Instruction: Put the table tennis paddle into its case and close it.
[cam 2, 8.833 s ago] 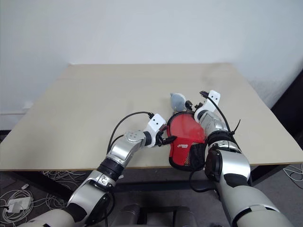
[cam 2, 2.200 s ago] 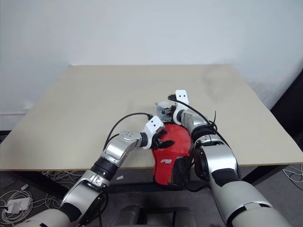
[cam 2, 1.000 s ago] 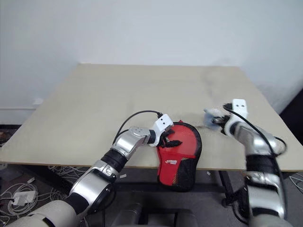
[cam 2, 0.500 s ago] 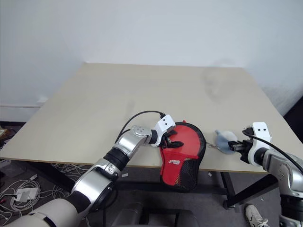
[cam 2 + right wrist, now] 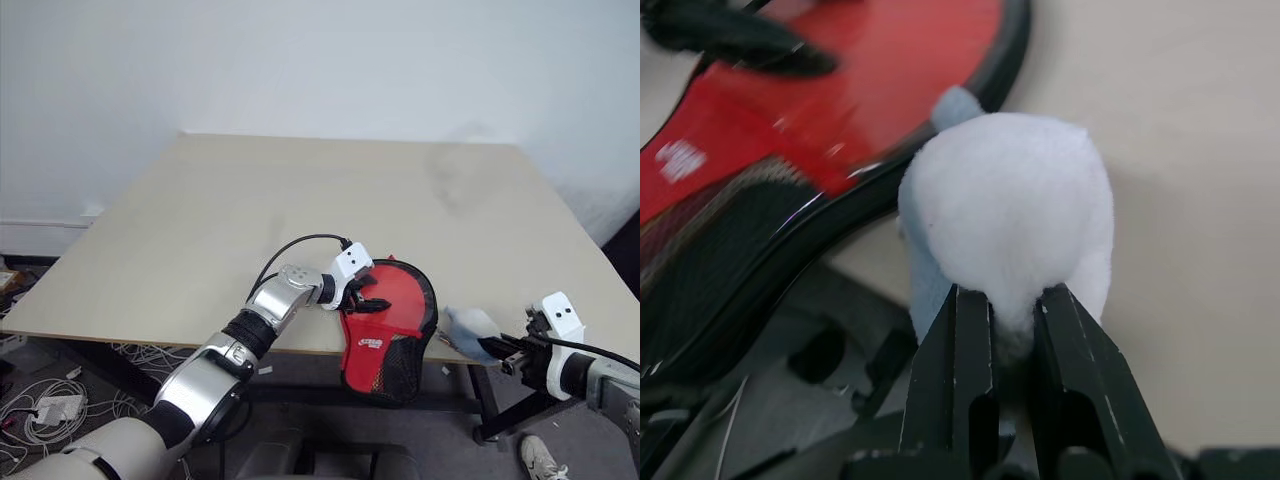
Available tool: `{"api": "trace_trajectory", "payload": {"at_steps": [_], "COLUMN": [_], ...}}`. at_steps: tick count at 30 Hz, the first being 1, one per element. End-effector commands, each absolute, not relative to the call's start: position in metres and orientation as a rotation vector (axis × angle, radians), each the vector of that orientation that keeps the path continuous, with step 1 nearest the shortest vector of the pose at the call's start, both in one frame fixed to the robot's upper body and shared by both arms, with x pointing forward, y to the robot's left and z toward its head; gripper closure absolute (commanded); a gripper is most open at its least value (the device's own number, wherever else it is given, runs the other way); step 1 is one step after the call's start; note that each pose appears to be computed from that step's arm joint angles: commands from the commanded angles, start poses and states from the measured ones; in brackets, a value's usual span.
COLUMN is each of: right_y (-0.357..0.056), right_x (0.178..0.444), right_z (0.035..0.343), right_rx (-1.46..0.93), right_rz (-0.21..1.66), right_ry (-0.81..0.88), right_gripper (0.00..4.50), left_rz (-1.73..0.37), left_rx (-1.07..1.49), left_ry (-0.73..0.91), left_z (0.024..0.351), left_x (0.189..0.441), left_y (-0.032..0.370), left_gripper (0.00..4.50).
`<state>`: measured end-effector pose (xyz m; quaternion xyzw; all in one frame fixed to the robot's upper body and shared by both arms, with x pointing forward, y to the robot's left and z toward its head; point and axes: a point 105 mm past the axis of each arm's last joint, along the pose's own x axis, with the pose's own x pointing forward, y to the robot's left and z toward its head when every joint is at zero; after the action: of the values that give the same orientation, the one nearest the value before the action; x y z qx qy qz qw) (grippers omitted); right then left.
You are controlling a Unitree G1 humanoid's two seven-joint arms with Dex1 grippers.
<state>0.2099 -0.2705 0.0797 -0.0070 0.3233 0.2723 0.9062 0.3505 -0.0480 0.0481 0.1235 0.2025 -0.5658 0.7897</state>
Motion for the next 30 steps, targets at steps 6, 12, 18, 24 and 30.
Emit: {"api": "trace_trajectory", "payload": {"at_steps": [6,12,18,24,30], "right_y": [-0.254,-0.247,-0.243,-0.243,-0.232], "right_x": [0.185,0.173,0.148,0.131,0.121], "right_z": [0.081,0.075,0.067,0.074,0.087], "right_rx": [-0.105,-0.128,-0.098,-0.058,-0.012], "right_rz": [0.769,0.848,0.911,0.914,0.965], "right_ry": [0.731,0.768,0.825,0.809,0.762], "right_gripper": [4.48,4.48,4.48,4.48,4.48], "left_rz": [-1.189,-1.18,-1.176,-1.174,-1.176], "left_rx": [0.289,0.282,0.28,0.284,0.287], "left_ry": [0.504,0.498,0.498,0.497,0.497], "left_z": [0.034,0.035,0.035,0.034,0.033], "left_x": [0.352,0.354,0.354,0.355,0.354], "left_y": [-0.039,-0.039,-0.037,-0.037,-0.038], "left_gripper": [1.11,1.11,1.11,1.11,1.11]}}
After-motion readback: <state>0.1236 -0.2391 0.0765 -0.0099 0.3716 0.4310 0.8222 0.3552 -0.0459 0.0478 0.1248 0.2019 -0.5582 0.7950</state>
